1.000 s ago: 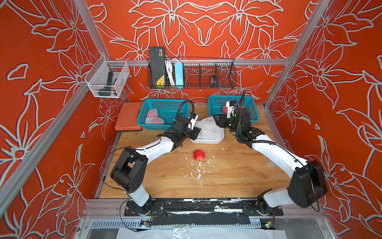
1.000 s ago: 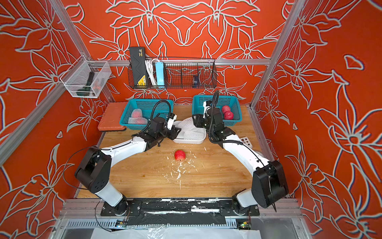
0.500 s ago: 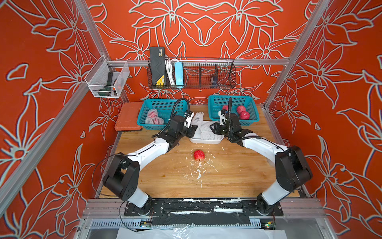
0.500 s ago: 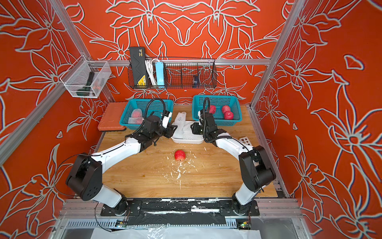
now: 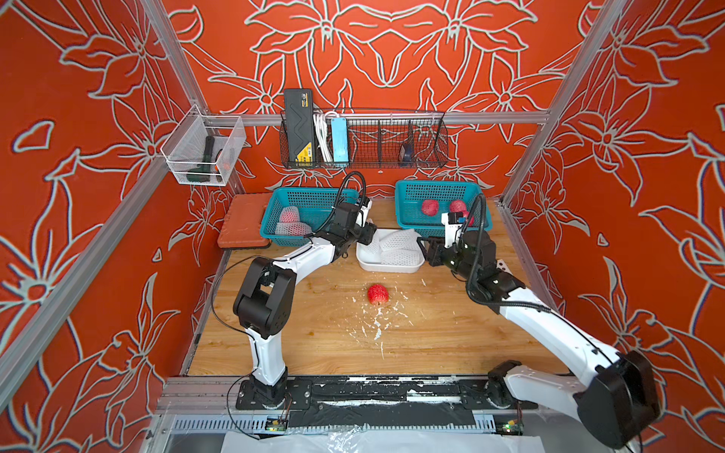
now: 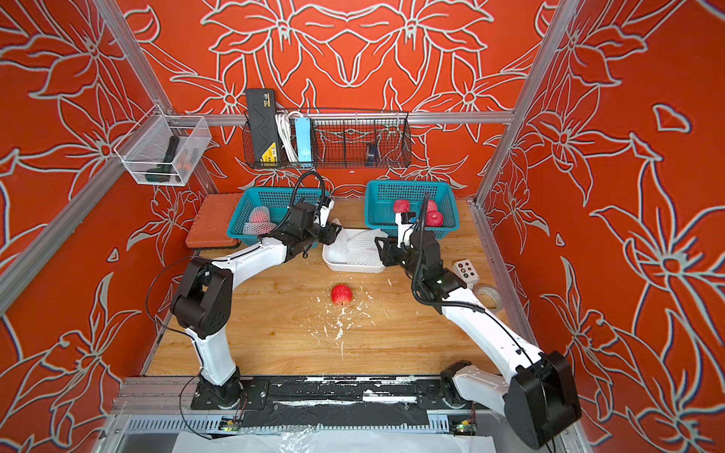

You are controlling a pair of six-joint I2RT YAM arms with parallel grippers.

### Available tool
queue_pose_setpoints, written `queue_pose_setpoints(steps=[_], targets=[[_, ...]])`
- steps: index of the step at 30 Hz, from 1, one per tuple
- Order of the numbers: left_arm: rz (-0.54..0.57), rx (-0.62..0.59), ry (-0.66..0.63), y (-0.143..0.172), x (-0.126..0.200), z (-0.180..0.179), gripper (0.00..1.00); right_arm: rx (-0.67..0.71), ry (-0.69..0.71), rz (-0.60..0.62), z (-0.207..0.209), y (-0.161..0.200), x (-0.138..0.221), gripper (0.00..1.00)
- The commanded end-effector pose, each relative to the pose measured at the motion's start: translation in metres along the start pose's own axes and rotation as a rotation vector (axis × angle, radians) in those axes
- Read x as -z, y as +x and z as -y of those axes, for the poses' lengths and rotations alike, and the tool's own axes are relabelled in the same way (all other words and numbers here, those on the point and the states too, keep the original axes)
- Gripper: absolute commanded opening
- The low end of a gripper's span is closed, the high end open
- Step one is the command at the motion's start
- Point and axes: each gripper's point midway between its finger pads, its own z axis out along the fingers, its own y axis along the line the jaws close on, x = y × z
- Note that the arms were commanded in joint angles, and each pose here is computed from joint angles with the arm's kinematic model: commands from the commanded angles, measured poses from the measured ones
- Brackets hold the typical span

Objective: Remove foam nets from apples
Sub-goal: Place the foam net into the storage box, then pick up the apple from the center of the board.

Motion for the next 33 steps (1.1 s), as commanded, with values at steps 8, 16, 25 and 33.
queue_pose_setpoints(steps=[8, 16, 25, 33], targets=[[0.241, -0.013, 0.09, -0.051, 0.082, 0.04, 0.61, 0.14, -0.152, -0.033, -0.015, 0.035, -0.005, 0.52], [0.313, 0.147, 0.132, -0.013, 0.153, 0.045, 0.88, 0.279, -0.255, -0.165, -0.057, 0.073, -0.002, 0.75], [0.128, 0.31, 0.165, 0.115, 0.202, 0.051, 0.98, 0.216, -0.236, -0.495, -0.068, 0.159, -0.016, 0.87], [-0.012, 0.392, 0.198, 0.182, 0.207, 0.068, 0.98, 0.185, -0.154, -0.649, -0.066, 0.197, -0.051, 0.91]])
